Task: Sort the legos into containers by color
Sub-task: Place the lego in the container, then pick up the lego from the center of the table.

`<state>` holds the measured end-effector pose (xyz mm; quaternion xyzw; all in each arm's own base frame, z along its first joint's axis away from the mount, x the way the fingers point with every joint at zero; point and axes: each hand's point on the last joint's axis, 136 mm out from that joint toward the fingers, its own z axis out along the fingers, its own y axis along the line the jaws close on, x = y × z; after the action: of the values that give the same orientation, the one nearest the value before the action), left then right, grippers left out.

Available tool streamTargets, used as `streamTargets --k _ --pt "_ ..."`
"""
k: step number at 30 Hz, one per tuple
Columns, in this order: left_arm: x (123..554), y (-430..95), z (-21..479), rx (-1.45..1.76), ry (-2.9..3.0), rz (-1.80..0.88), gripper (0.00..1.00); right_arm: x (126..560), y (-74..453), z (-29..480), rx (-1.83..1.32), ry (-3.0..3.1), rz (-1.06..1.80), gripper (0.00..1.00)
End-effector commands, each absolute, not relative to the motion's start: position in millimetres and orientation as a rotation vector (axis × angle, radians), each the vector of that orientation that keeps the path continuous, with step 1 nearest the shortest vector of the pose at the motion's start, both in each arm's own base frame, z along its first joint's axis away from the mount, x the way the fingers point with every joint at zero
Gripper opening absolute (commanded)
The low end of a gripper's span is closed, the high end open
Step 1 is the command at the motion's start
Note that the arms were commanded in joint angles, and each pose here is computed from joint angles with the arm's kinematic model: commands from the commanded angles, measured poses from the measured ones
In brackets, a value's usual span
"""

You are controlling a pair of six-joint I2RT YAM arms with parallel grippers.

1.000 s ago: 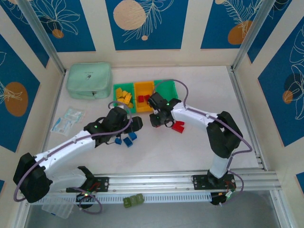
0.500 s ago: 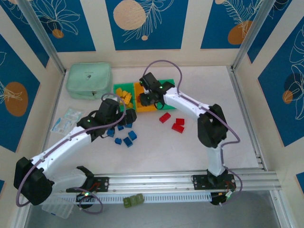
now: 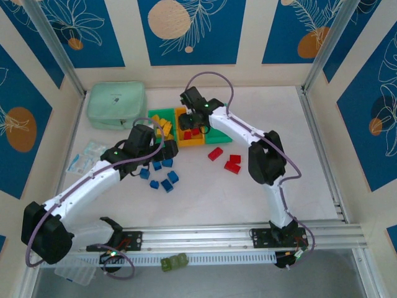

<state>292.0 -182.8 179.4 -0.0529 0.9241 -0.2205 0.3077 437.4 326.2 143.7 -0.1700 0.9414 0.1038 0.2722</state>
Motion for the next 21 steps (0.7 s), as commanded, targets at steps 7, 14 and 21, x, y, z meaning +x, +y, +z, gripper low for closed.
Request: streamTargets --k 7,14,21 --pt "290 -197 181 -0.109 2.450 -0.688 0.99 377 287 180 -0.411 2.526 0.422 0.59" --pt "279 -209 165 -0.104 2.482 -0.701 0.99 334 245 153 -0.364 2.616 0.384 0.64" --pt "267 -220 155 -0.094 2.467 -0.719 0.99 307 214 113 -0.315 2.715 0.292 0.70"
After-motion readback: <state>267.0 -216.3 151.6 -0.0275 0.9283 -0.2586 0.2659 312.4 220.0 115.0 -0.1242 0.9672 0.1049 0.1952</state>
